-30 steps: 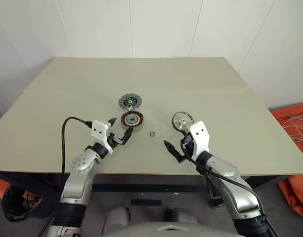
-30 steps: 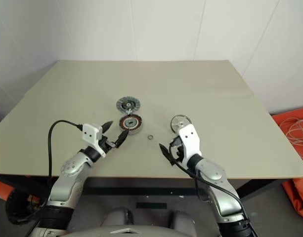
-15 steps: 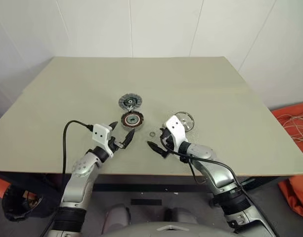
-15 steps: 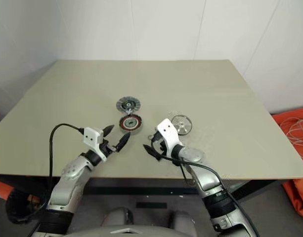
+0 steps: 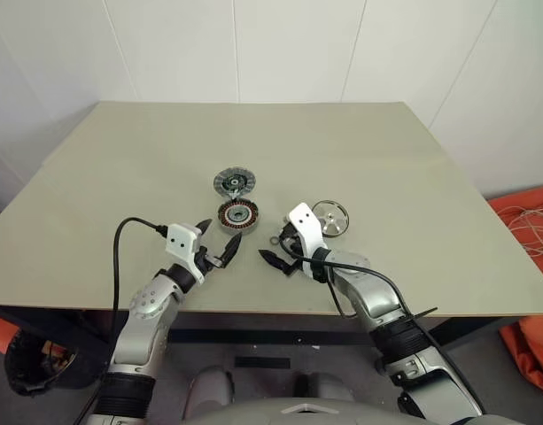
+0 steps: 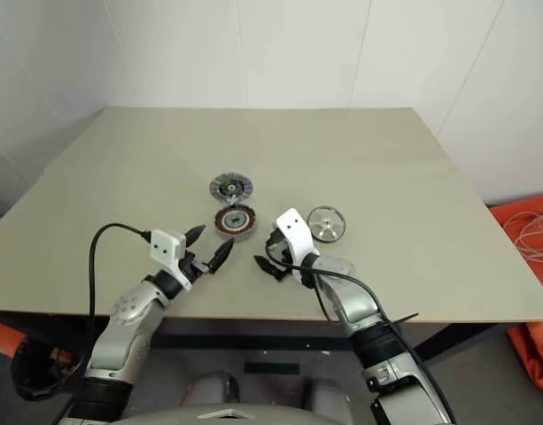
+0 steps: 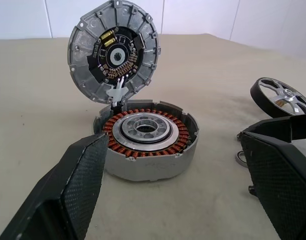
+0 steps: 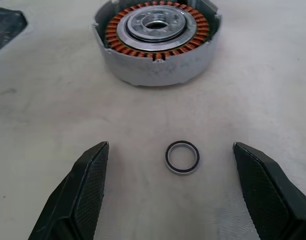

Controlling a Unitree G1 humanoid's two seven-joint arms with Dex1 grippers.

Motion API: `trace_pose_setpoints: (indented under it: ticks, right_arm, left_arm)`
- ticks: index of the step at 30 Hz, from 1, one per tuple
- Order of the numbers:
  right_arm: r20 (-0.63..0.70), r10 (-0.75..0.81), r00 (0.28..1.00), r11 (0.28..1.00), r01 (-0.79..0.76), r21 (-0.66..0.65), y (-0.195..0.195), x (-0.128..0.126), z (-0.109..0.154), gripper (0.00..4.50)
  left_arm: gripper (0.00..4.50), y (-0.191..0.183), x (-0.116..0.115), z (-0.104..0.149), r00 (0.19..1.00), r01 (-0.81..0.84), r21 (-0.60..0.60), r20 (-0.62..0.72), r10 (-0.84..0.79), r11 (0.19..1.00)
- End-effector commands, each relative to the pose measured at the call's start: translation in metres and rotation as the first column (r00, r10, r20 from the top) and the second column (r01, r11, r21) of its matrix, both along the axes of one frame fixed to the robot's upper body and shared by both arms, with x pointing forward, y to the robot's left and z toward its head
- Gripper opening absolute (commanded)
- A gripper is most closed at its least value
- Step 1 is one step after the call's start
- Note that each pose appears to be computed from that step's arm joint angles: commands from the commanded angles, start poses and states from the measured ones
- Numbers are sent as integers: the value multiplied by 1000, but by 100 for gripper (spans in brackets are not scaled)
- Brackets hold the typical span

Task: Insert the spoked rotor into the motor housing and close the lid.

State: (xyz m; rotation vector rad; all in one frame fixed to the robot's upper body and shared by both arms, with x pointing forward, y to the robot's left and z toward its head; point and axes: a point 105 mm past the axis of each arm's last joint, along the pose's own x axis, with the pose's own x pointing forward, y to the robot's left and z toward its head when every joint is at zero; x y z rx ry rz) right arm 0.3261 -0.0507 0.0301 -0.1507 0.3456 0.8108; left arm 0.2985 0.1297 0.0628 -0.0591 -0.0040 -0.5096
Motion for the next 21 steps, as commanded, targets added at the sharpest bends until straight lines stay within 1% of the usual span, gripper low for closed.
trace_pose_setpoints:
  ticks: [1,6,13,16,21]
  right_arm:
    - [36,-26,999,1000,26,12,-4,12,13,450]
    - [40,-29,999,1000,29,-2,-5,15,15,450]
    - [39,-11,999,1000,12,-10,-2,10,15,450]
    - [39,-3,999,1000,4,-14,-1,7,15,392]
    - [42,-4,999,1000,4,-13,-1,5,16,215]
  left_arm:
    - [448,-3,0,10,999,20,-1,50,-20,1000]
    - [448,-1,0,9,999,19,-3,51,-18,1000]
    - [448,1,-1,9,999,18,-4,50,-18,1000]
    - [450,0,-1,9,999,19,-3,50,-19,1000]
    - [450,-1,-1,9,999,22,-2,50,-22,1000]
